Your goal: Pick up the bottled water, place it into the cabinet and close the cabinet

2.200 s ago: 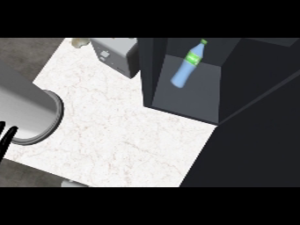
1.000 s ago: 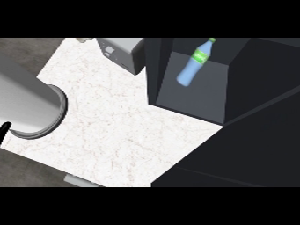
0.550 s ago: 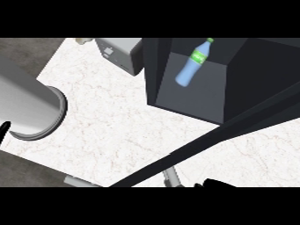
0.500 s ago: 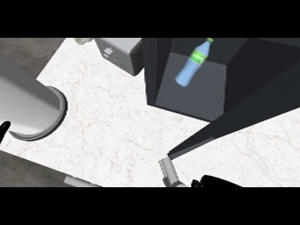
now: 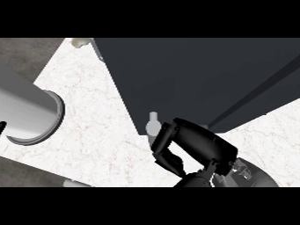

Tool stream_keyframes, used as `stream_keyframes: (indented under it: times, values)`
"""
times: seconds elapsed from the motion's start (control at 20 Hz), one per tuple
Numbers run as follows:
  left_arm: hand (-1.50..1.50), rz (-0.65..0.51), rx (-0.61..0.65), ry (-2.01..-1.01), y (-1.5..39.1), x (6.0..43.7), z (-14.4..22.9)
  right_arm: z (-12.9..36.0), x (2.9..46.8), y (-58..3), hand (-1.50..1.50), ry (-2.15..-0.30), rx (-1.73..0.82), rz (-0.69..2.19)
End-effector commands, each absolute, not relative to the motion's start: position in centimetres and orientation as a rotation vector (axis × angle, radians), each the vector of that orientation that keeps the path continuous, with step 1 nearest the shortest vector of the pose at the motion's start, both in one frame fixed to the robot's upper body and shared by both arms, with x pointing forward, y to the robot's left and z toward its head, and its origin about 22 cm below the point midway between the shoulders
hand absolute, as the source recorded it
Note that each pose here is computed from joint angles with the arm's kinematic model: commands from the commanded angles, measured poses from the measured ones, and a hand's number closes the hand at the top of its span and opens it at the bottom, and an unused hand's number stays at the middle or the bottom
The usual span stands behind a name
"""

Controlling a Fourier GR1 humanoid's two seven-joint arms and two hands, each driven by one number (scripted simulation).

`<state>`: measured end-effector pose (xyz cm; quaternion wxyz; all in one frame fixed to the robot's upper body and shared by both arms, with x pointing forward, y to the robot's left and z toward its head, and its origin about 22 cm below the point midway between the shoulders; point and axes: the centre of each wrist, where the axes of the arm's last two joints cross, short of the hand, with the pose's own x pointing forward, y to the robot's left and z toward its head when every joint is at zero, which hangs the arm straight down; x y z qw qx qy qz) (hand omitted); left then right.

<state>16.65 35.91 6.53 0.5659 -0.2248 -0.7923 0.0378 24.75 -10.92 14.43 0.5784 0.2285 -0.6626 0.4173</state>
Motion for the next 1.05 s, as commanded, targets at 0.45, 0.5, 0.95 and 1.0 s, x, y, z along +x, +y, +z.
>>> stream_keyframes:
  times: [0.45,0.5,0.95,1.0]
  values:
    - [-1.5,0.123,-0.51,-1.879,37.0,16.3,6.2,19.5,35.4,-5.9,1.5,-1.603,0.262,0.57]
    - [-1.5,0.146,-0.529,-1.866,36.8,15.9,5.8,19.3,35.9,-6.0,1.5,-1.602,0.251,0.515]
    - [-1.5,0.155,-0.499,-1.882,37.7,15.8,5.4,19.4,37.8,-5.3,-1.5,-1.567,0.29,0.322]
    - [-1.5,0.15,-0.512,-1.88,37.6,15.8,5.7,20.2,37.8,-4.7,-1.5,-1.568,0.296,0.324]
